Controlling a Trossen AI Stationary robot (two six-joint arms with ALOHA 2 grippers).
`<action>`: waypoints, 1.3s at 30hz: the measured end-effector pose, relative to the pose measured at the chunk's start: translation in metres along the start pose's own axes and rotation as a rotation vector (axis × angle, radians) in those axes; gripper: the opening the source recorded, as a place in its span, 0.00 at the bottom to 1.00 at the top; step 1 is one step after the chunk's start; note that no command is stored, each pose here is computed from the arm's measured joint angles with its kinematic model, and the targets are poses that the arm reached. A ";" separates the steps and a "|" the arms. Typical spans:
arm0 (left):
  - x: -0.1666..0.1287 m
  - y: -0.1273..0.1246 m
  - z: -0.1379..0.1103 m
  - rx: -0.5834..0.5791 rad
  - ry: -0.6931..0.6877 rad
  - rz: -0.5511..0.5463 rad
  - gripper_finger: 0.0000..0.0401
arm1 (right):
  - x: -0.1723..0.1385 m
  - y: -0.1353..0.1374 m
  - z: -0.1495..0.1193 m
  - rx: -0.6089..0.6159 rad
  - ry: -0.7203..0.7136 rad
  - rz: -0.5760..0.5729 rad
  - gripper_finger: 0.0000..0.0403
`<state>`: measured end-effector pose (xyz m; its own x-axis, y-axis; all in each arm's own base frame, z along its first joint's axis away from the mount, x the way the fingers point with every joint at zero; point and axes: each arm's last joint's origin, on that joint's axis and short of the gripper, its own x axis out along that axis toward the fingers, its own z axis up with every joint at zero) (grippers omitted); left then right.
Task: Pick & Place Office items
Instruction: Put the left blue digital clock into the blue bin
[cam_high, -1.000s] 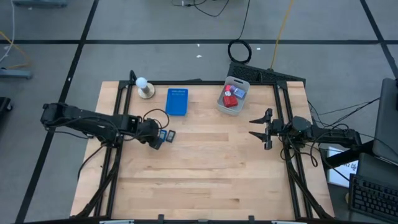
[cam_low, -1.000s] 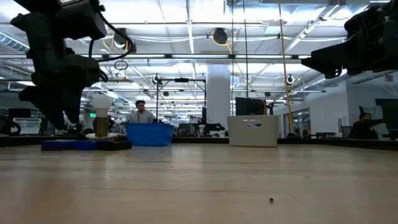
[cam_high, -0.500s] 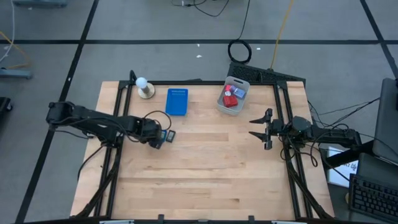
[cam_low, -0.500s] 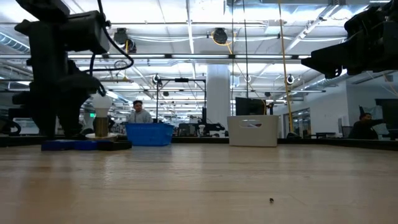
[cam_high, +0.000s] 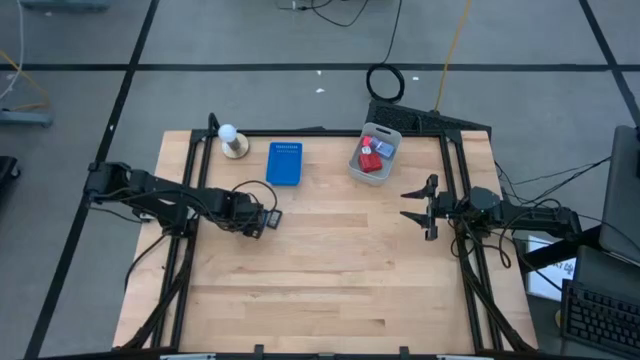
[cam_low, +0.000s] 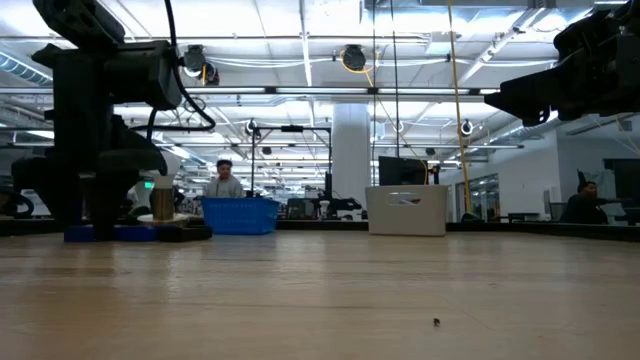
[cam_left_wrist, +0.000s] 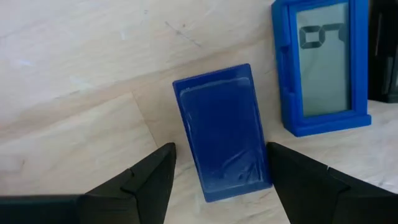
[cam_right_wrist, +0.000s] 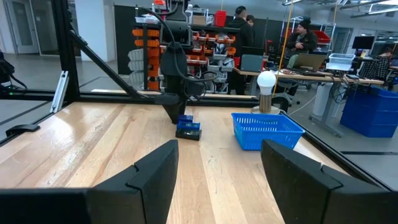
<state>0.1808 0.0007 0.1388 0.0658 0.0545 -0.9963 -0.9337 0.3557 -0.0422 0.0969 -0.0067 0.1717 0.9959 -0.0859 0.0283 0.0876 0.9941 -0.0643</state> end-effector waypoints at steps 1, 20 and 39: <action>0.000 0.000 0.000 -0.004 -0.001 0.000 0.63 | 0.000 0.000 0.000 0.000 0.000 0.000 0.55; 0.000 0.001 0.004 -0.066 -0.128 0.045 0.64 | 0.000 0.000 0.000 0.000 0.000 0.000 0.55; 0.000 0.002 0.003 -0.026 -0.110 0.045 0.64 | 0.000 0.000 0.000 0.000 0.000 0.000 0.55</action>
<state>0.1804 0.0041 0.1387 0.0607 0.1726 -0.9831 -0.9454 0.3259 -0.0011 0.0969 -0.0067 0.1717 0.9959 -0.0861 0.0285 0.0878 0.9941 -0.0643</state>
